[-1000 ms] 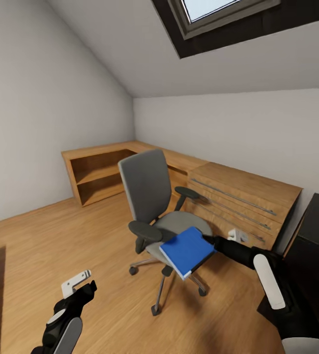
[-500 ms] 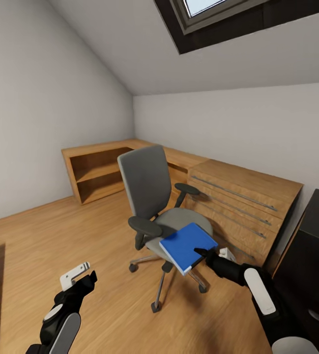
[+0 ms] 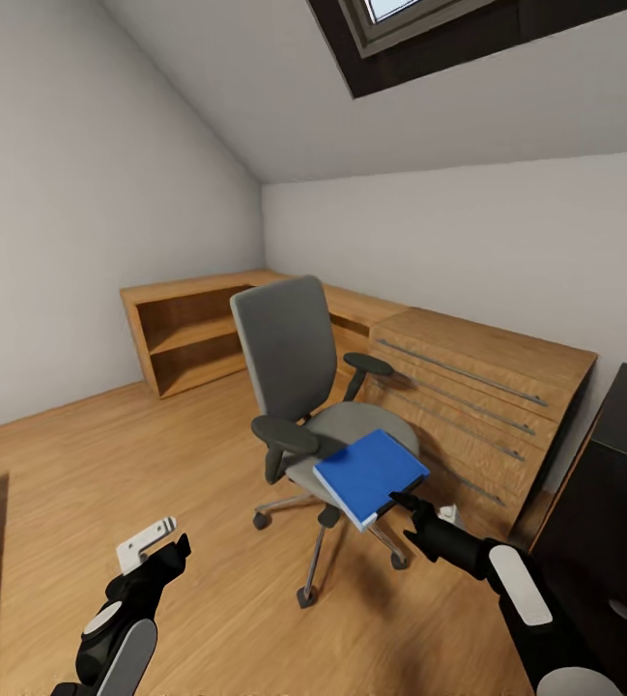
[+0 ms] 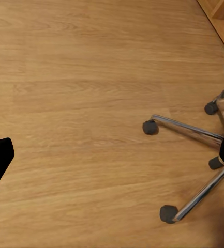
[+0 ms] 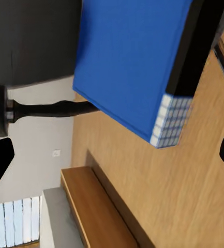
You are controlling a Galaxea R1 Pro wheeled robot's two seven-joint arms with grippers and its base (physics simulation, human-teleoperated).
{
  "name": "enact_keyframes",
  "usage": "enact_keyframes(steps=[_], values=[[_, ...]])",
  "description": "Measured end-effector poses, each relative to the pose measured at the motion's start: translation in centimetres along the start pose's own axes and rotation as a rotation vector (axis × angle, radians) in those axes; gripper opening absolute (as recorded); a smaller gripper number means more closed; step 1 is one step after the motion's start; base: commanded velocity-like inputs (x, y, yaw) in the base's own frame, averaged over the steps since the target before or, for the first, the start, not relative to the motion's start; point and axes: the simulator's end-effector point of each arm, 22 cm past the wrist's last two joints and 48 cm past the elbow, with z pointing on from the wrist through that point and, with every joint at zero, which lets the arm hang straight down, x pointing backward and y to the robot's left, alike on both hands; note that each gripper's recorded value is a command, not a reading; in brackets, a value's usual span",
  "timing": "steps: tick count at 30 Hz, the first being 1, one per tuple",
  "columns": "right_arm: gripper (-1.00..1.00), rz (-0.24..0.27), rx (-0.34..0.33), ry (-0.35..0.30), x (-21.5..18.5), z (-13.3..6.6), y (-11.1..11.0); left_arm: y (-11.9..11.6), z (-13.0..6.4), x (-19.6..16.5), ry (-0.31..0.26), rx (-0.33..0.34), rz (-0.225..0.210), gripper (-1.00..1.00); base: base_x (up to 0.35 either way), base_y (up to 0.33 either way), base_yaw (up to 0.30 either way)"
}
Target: In the bedroom, organize the workspace by keeping the computer under the desk, ensuring the monitor is on the desk, placing the keyboard on the desk next to the monitor, placing the mouse on the desk next to the keyboard, moving the folder from the swivel chair onto the desk next to the mouse, stacking the notebook on top of the folder with the pen on top of the notebook, and positioning the swivel chair next to the desk.
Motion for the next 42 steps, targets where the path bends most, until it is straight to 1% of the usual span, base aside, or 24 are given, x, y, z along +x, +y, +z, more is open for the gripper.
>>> enact_keyframes(steps=[4, 11, 17, 20, 25, 28, 30, 32, 35, 42], values=[[1.0, 0.013, -0.005, -0.014, -0.2, 0.0, -1.0, 0.2, 0.3, 0.6, -0.002, 0.002, -0.001, 1.0, 0.0, 0.0, 0.0], [1.0, 0.008, -0.004, -0.036, -0.4, 0.3, -2.5, 0.7, 0.9, 2.0, -0.002, 0.002, -0.001, 1.0, 0.0, 0.0, 0.0], [1.0, -0.002, -0.005, -0.092, -1.3, 0.5, -3.7, 1.1, 1.4, 3.1, -0.002, 0.002, -0.001, 1.0, 0.0, 0.0, 0.0], [1.0, -0.003, -0.005, -0.101, -1.3, 0.7, -4.3, 1.4, 1.7, 3.7, -0.002, 0.002, -0.001, 1.0, 0.0, 0.0, 0.0], [1.0, -0.007, -0.002, -0.101, -0.9, 1.0, -5.4, 1.7, 2.1, 4.7, -0.001, 0.003, -0.001, 1.0, 0.0, 0.0, 0.0], [1.0, 0.0, -0.002, -0.096, -0.5, 1.2, -6.1, 1.9, 2.3, 5.3, -0.001, 0.003, -0.001, 1.0, 0.0, 0.0, 0.0], [1.0, 0.002, -0.012, -0.092, -0.3, 1.3, -6.3, 2.0, 2.5, 5.7, 0.0, 0.003, -0.001, 1.0, 0.0, 0.0, 0.0], [1.0, -0.001, -0.065, -0.082, 0.1, 1.4, -5.6, 1.8, 2.5, 6.3, 0.003, 0.012, 0.007, 1.0, 0.0, 0.0, 0.0], [1.0, 0.0, -0.093, -0.076, 0.5, 1.6, -5.7, 1.7, 2.7, 7.0, 0.004, 0.018, 0.011, 1.0, 0.0, 0.0, 0.0], [1.0, 0.017, -0.097, -0.065, 1.5, 2.0, -7.7, 2.1, 3.3, 8.6, 0.007, 0.021, 0.015, 1.0, 0.0, 0.0, 0.0]])
